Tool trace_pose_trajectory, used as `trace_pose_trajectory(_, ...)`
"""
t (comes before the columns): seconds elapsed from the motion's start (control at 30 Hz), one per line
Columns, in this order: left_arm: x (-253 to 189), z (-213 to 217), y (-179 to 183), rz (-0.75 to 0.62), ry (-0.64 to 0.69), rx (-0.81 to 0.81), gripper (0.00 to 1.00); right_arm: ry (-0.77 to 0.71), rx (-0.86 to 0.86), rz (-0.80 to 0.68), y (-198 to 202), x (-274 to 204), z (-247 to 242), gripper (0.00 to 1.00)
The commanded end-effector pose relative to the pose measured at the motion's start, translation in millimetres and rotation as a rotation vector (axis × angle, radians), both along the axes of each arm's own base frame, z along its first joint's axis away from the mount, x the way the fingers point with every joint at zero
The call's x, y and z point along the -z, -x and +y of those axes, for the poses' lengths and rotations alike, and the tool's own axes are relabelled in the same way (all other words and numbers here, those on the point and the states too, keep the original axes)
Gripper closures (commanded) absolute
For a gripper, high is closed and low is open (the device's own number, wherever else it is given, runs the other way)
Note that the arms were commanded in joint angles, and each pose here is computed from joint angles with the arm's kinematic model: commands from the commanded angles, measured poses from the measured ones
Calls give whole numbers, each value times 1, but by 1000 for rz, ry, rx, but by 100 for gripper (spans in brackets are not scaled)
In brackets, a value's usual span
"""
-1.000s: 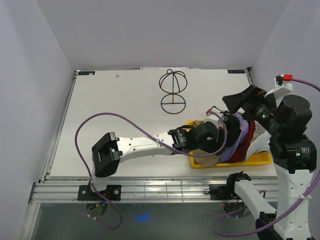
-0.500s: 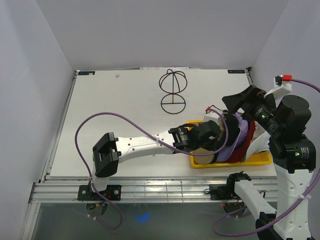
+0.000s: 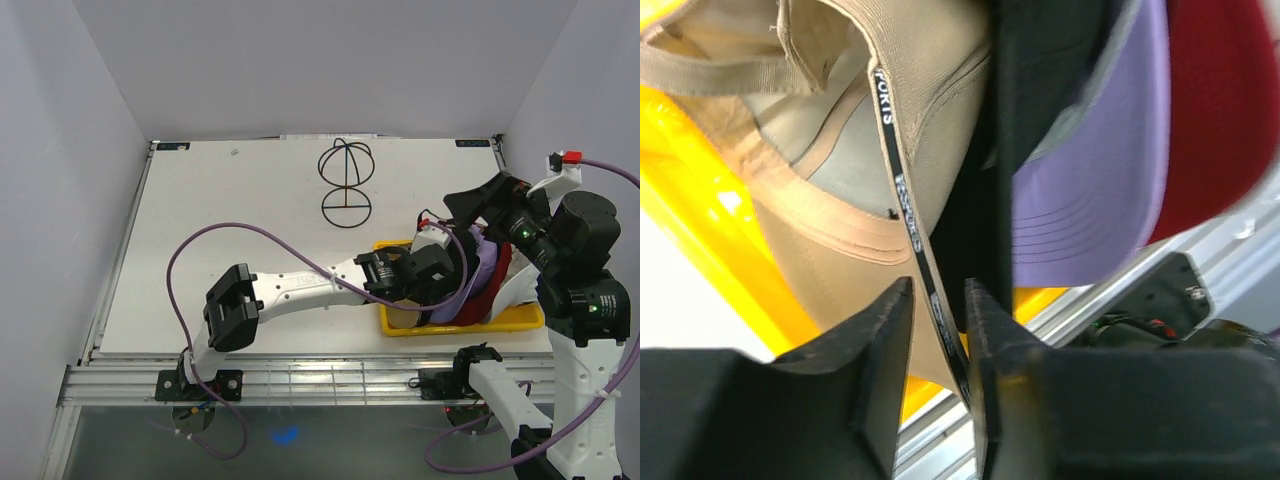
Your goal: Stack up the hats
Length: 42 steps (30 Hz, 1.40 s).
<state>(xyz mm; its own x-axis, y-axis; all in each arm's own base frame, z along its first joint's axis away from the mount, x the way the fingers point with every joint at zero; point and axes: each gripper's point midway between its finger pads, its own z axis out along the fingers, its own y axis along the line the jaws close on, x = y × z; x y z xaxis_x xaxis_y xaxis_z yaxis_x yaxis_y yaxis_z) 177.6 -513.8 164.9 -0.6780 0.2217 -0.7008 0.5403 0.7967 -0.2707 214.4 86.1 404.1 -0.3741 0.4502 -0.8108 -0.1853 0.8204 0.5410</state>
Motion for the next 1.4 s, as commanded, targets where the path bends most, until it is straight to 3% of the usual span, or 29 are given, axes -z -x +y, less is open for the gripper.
trace_pose_trajectory(0.0,2,12,-4,-16,-70,-8,61,-5,-3,-46,0,-9,0,6)
trace_pose_trajectory(0.2,4,17,-6,-19,-93,-24,59,-5,-1,-50,1,-10,0,6)
trace_pose_trajectory(0.23,-2,16,-7,-26,-83,-26,70,-5,-1,-50,1,-10,0,6)
trace_pose_trajectory(0.33,-14,13,-8,-37,-64,-20,87,-6,-1,-54,1,-11,0,6)
trace_pose_trajectory(0.37,-18,14,-7,-36,-62,-17,100,-5,0,-53,1,-12,0,6)
trace_pose_trajectory(0.63,-90,16,-10,-17,140,-44,100,-16,-10,-70,-2,-23,2,6)
trace_pose_trajectory(1.03,-177,66,-31,107,536,-116,100,-70,-48,-89,0,-36,11,6)
trace_pose_trajectory(1.2,-222,96,-66,85,676,-141,100,-115,-93,-101,-3,-48,20,5)
trace_pose_trajectory(1.37,-272,111,-87,109,860,-62,100,-182,-208,-81,-4,-49,40,4)
